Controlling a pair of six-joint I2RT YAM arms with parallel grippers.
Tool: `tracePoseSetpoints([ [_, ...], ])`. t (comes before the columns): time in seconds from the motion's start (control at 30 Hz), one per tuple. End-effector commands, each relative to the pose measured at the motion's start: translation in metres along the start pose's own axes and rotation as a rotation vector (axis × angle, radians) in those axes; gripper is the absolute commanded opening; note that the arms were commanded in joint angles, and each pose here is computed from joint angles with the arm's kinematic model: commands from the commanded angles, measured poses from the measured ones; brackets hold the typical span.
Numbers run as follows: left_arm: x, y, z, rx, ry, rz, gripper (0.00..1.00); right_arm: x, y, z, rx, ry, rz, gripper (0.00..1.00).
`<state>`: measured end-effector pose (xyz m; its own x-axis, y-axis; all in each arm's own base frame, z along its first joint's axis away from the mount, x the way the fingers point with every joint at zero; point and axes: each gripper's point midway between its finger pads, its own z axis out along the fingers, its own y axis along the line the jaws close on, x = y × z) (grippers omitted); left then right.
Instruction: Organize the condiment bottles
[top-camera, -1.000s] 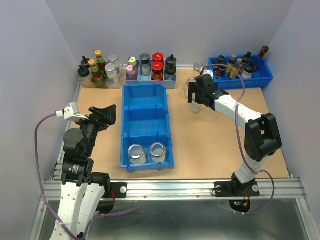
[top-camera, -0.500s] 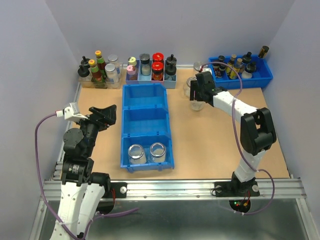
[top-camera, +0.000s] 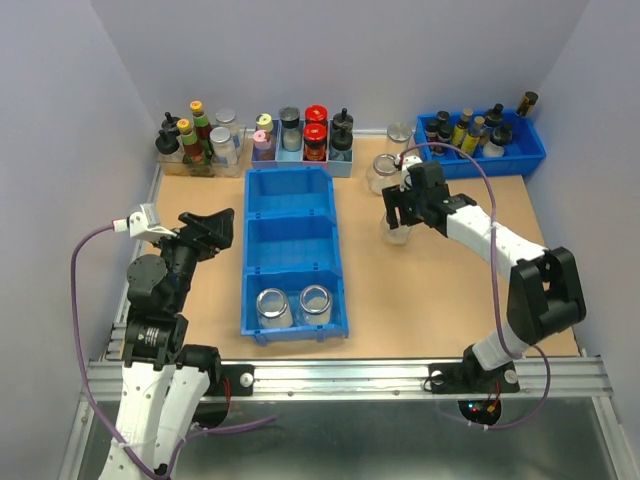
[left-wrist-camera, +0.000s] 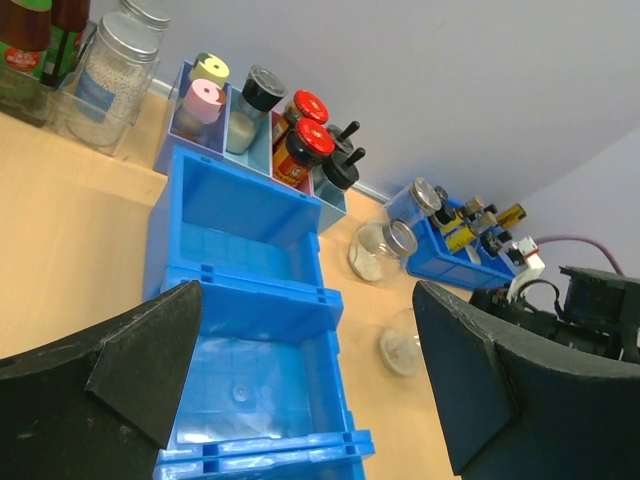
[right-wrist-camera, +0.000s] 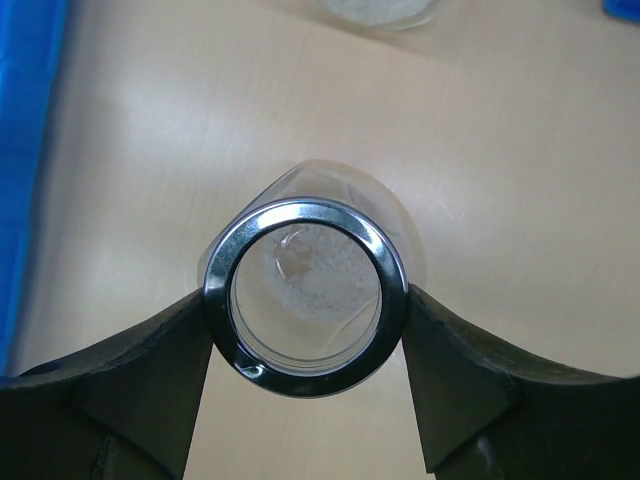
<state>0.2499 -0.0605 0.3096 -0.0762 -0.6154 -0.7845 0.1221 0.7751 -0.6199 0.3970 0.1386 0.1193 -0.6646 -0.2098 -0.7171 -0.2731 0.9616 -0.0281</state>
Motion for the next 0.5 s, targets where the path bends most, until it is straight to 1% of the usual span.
tracePoseSetpoints([
  [0.0, -0.005, -0.013, 0.003, 0.068, -0.022, -0.01, 0.97, -0.026, 0.021, -0.03, -0.158, -0.132, -0.11, 0.62],
  [0.13, -0.004, -0.012, 0.003, 0.066, -0.022, -0.013, 0.97, -0.021, 0.02, -0.033, -0.154, -0.123, -0.096, 0.65],
  [0.33, -0.001, -0.01, 0.003, 0.063, -0.018, -0.015, 0.97, 0.0, 0.026, -0.025, -0.191, -0.061, -0.119, 0.67],
  [0.47, -0.001, -0.009, 0.003, 0.059, -0.021, -0.014, 0.97, 0.005, 0.033, -0.023, -0.238, -0.05, -0.147, 0.73],
])
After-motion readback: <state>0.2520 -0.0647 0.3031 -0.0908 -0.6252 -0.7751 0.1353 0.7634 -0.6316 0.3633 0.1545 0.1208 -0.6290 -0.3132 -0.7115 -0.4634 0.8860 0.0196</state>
